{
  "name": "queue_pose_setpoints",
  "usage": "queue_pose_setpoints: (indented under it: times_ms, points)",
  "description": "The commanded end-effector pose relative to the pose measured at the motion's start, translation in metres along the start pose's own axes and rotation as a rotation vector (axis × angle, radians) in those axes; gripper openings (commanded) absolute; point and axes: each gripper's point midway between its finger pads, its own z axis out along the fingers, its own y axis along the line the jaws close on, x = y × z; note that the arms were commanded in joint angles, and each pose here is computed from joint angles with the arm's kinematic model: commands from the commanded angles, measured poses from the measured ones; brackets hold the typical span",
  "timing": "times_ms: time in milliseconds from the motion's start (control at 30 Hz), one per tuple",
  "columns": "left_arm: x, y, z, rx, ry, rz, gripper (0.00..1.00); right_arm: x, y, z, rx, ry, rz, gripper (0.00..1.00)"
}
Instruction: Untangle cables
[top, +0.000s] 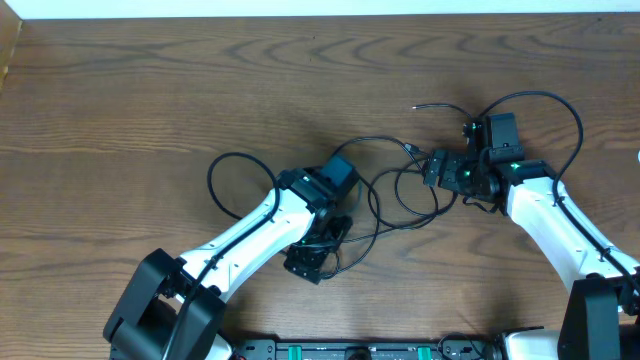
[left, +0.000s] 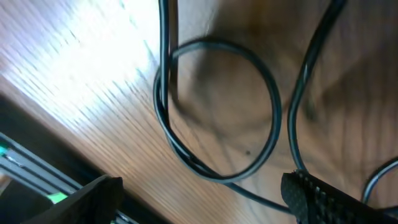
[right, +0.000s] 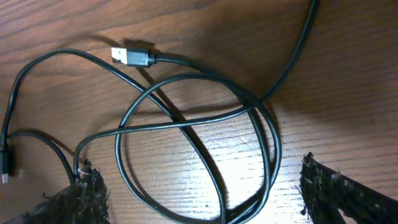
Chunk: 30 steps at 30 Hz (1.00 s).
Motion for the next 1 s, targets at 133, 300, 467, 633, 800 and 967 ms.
queue_pose_setpoints:
  times_ms: [133, 300, 467, 633, 800, 967]
  points:
    - [-0.014, -0.012, 0.005, 0.043, -0.082, 0.079, 0.88, 0.003, -0.001, 0.001, 0.012, 0.004, 0.005, 0.96]
    - [-0.015, -0.02, 0.01, 0.054, -0.085, 0.204, 0.88, 0.004, -0.001, 0.001, 0.012, 0.006, 0.005, 0.96]
    - [-0.017, -0.012, 0.035, -0.05, -0.061, 0.244, 0.82, 0.004, -0.002, 0.001, 0.013, 0.008, 0.006, 0.96]
    - [-0.017, -0.011, 0.037, -0.059, -0.055, 0.246, 0.48, 0.005, -0.002, 0.001, 0.015, 0.011, 0.006, 0.96]
    - [-0.012, -0.01, 0.037, -0.061, -0.026, 0.245, 0.08, 0.005, -0.002, 0.001, 0.015, 0.011, 0.005, 0.97]
    - [-0.013, -0.007, 0.036, -0.072, -0.027, 0.247, 0.07, 0.005, -0.003, 0.001, 0.016, 0.011, 0.007, 0.97]
